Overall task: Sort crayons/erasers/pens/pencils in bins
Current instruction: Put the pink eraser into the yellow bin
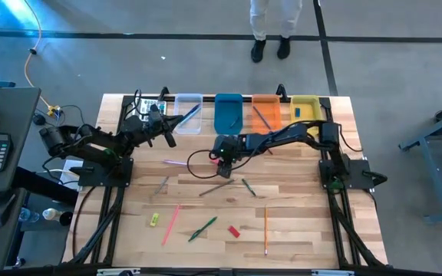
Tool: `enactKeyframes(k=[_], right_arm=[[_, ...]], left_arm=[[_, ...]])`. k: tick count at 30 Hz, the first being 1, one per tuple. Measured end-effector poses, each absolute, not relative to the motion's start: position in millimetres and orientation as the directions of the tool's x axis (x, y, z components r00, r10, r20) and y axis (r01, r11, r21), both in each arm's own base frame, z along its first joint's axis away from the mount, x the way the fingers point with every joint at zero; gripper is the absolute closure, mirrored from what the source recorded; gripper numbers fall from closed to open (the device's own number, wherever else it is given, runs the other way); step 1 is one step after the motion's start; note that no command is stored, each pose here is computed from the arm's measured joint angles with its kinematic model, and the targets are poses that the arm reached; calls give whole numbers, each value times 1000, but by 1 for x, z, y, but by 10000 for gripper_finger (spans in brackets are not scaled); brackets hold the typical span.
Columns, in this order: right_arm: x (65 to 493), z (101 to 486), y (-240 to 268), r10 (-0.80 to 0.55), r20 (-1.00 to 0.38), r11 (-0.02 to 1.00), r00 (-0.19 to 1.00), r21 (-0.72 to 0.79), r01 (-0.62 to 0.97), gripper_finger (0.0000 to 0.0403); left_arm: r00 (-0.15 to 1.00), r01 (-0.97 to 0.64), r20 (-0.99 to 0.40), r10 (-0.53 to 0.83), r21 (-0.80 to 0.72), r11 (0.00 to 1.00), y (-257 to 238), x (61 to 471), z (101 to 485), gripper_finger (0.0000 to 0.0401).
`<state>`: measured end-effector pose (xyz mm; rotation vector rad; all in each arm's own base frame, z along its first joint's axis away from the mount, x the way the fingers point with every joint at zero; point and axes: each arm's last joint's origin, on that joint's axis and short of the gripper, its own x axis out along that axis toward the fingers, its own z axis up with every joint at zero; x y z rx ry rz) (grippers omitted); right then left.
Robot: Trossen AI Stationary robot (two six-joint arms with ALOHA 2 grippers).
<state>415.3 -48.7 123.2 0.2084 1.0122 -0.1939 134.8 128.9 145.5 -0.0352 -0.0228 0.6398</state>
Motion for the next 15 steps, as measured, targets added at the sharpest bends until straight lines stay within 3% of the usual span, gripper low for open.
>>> enactKeyframes(k=[15], right_arm=[[413,120,-49,-74,-870,959,487,72,274,359]], left_arm=[[801,-598,10,599,-48,800,129,135,146,401]])
